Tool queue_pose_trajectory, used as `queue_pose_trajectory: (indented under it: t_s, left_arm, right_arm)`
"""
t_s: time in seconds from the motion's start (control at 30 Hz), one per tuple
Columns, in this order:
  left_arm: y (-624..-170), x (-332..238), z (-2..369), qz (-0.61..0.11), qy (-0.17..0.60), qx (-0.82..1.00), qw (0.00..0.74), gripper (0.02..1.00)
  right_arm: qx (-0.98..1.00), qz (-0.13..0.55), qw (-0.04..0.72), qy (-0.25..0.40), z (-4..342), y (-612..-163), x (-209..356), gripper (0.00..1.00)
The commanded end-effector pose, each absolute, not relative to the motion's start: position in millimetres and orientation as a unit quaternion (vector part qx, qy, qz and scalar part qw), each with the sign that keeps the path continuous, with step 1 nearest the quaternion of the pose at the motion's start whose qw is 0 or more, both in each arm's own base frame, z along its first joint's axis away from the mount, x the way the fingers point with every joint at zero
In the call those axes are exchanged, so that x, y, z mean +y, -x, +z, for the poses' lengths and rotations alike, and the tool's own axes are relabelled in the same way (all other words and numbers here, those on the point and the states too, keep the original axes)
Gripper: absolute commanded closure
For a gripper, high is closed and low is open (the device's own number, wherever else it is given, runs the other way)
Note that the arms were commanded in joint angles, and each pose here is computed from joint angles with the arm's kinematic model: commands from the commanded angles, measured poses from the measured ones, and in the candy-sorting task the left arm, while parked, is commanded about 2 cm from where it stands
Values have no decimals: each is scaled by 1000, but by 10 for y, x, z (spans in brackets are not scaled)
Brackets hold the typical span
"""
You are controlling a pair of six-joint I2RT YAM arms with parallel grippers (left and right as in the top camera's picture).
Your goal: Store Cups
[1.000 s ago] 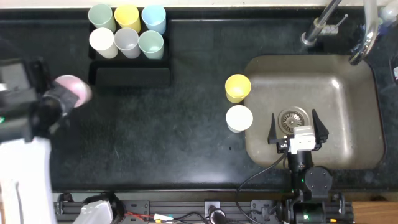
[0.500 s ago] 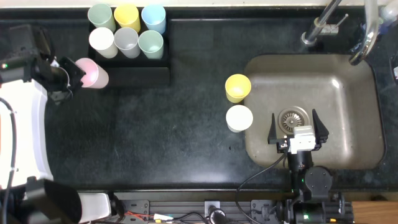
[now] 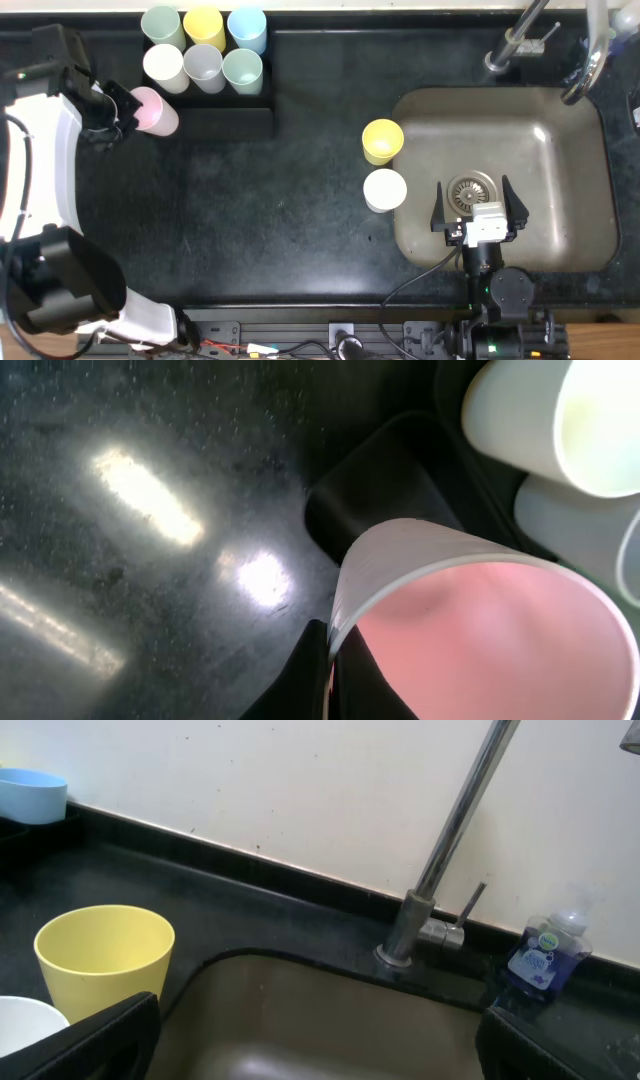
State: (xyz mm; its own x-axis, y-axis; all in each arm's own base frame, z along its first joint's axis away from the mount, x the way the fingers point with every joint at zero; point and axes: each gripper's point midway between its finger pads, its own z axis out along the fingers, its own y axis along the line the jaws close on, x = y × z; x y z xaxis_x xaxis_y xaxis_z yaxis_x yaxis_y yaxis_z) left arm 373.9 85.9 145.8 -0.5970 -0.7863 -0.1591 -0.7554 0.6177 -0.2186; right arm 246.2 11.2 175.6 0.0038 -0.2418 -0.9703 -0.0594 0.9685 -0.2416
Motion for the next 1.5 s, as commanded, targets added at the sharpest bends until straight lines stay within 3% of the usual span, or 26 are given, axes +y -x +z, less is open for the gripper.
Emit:
queue_pose_trajectory:
  t_s: [0.03,1.33,1.37,1.4,1.43,1.47,1.5]
  left_arm:
    - [-3833,844,1424,-73,455,880,114,982]
    - [-4123,836,937,-42,453,884,108,982]
    - [-4122,841,937,-40,452,884,108,904]
    - [-4122,844,937,-39,450,886,109,702]
    - [-4122,847,937,-38,449,886,109,233]
    - [-4120,854,936,-36,449,886,109,25]
    - [-4117,862,936,-34,449,886,110,18]
  right_arm:
    - [703,-65,700,105,1720,-2466,112,5]
    - [703,-65,700,105,1720,-2466,112,3]
    - [703,-65,700,105,1720,-2466,112,5]
    - [703,-65,700,105,1720,-2466,112,5]
    - [703,-65,700,105,1720,-2466,112,3]
    - [703,-65,700,105,1720,-2466,112,3]
    - [703,-65,700,105,1720,-2466,112,3]
